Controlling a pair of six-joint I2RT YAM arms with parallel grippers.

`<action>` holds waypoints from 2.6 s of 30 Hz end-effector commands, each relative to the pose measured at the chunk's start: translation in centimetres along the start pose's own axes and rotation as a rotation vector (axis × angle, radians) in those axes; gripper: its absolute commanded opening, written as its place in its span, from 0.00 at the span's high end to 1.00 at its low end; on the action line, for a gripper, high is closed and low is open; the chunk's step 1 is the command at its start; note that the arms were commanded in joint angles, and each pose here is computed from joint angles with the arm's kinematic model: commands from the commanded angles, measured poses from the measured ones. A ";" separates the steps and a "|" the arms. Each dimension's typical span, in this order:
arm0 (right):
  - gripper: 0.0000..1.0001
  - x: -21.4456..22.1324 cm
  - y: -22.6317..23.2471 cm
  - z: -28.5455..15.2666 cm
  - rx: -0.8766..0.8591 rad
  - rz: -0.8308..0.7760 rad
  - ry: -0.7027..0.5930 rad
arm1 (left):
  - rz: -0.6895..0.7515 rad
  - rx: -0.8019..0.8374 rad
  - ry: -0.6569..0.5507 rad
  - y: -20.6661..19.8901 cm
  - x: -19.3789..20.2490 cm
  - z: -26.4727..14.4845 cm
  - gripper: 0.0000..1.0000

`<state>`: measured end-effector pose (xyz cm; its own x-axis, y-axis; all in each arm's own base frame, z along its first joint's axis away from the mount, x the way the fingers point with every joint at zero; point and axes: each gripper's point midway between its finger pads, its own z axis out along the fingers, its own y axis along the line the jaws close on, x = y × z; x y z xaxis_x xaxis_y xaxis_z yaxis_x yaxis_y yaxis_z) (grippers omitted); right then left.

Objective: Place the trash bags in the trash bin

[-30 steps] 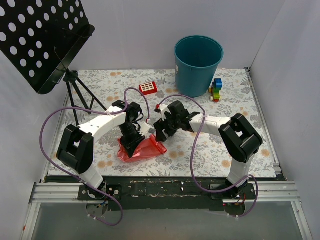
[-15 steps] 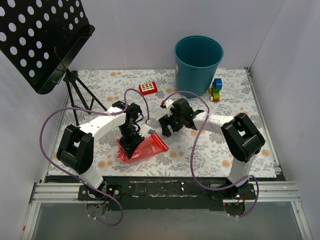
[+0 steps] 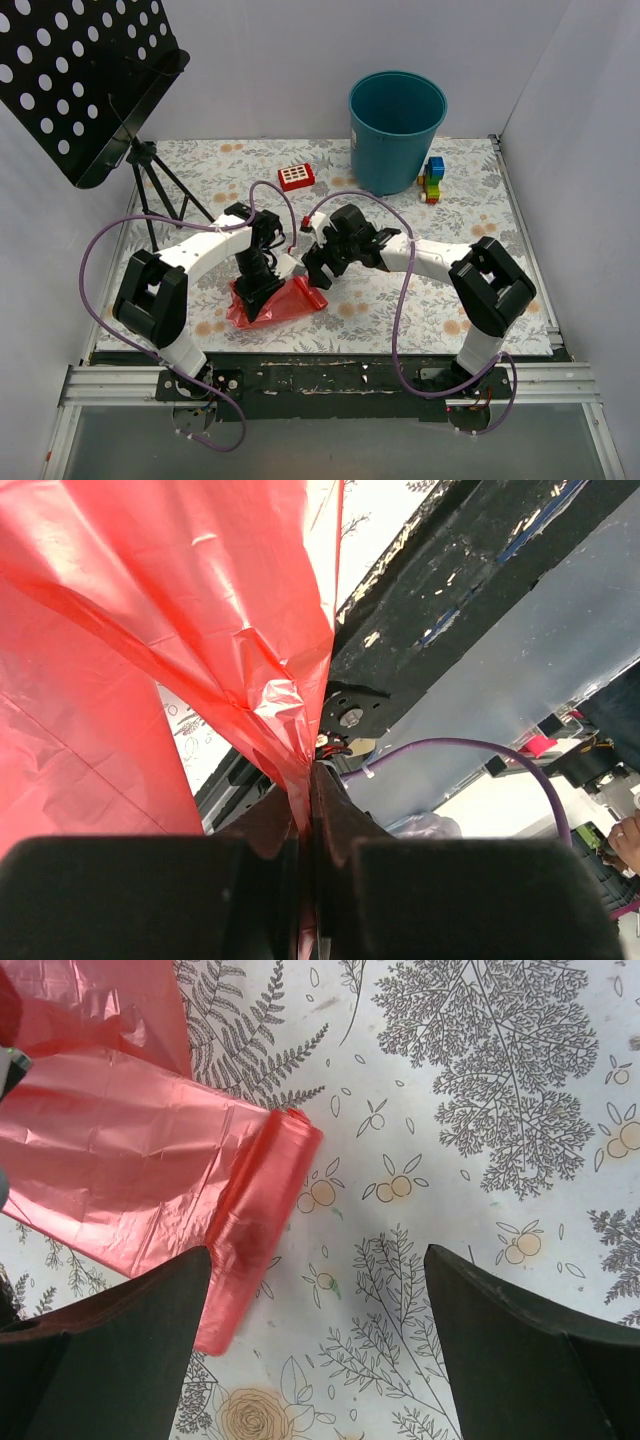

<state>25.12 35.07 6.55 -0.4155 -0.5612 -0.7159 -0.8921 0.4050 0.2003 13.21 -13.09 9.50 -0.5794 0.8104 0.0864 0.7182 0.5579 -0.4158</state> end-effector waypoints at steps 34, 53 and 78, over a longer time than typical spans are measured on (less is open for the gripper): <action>0.07 -1.7 -1.3 0.7 -0.041 0.111 -0.043 | 0.173 -0.469 -0.232 2.4 2.8 -7.3 1.00; 0.07 0.0 -2.3 2.2 0.030 0.099 0.011 | 0.133 -0.356 -0.027 2.9 7.6 -0.1 1.00; 0.13 4.3 -3.4 4.3 0.169 0.086 0.202 | -0.004 -0.440 -0.385 5.8 -3.5 -5.9 0.42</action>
<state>29.50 39.31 3.30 -0.4869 -0.5203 -0.7016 -0.8296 0.5267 0.1851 19.17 -10.59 10.65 -0.6040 0.7766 -0.1794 0.7902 0.6128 -0.0079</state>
